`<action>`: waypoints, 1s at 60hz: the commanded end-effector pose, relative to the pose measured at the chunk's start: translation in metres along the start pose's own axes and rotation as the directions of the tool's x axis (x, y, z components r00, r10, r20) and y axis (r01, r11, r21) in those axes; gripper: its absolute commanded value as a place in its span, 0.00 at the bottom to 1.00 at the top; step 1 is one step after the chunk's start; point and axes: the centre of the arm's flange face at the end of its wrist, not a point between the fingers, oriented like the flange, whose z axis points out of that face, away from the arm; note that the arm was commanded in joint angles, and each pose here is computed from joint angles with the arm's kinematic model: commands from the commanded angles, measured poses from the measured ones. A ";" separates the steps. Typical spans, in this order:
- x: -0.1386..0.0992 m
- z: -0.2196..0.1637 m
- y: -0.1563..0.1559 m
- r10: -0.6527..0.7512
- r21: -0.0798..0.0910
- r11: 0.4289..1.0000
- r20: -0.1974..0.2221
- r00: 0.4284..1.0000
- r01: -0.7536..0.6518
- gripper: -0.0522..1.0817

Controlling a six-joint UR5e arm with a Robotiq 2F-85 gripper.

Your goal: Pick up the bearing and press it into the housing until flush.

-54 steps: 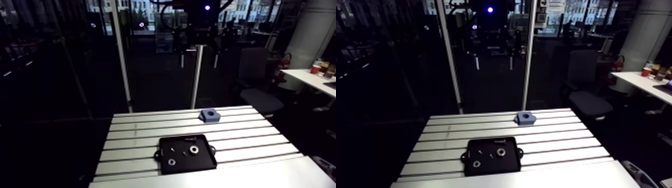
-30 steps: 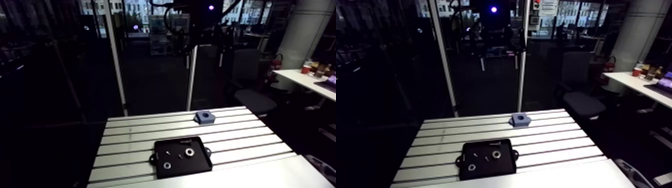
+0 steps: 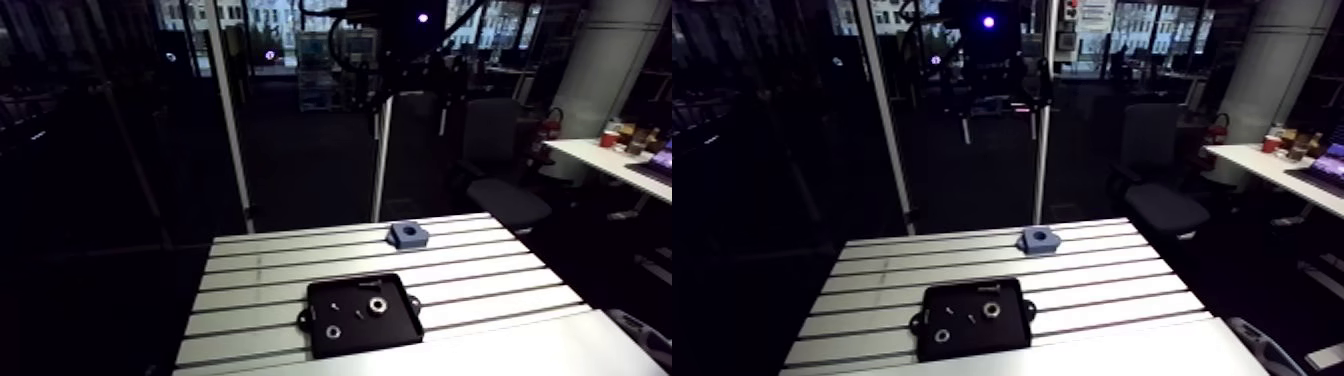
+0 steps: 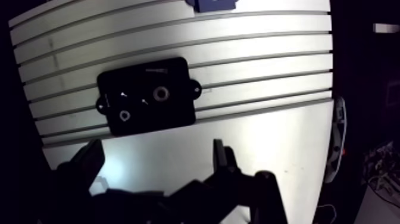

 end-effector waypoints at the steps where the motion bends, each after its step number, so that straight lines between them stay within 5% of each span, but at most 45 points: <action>1: -0.003 0.016 -0.002 -0.003 0.005 1.000 0.027 1.000 0.003 0.05; 10: -0.006 0.029 -0.004 -0.025 0.008 1.000 0.047 0.999 0.024 0.05; 22: -0.004 0.047 -0.007 -0.071 0.009 0.997 -0.012 0.997 0.071 0.05; 33: -0.009 0.066 -0.009 -0.115 0.013 0.993 0.007 0.993 0.115 0.05; 37: -0.010 0.074 -0.011 -0.149 0.037 0.988 -0.001 0.989 0.149 0.05; 39: -0.010 0.080 -0.013 -0.172 0.071 0.982 -0.021 0.985 0.173 0.05; 45: -0.013 0.088 -0.006 -0.172 0.113 0.978 -0.038 0.984 0.175 0.05; 60: -0.020 0.115 0.010 -0.172 0.116 0.978 -0.005 0.985 0.171 0.05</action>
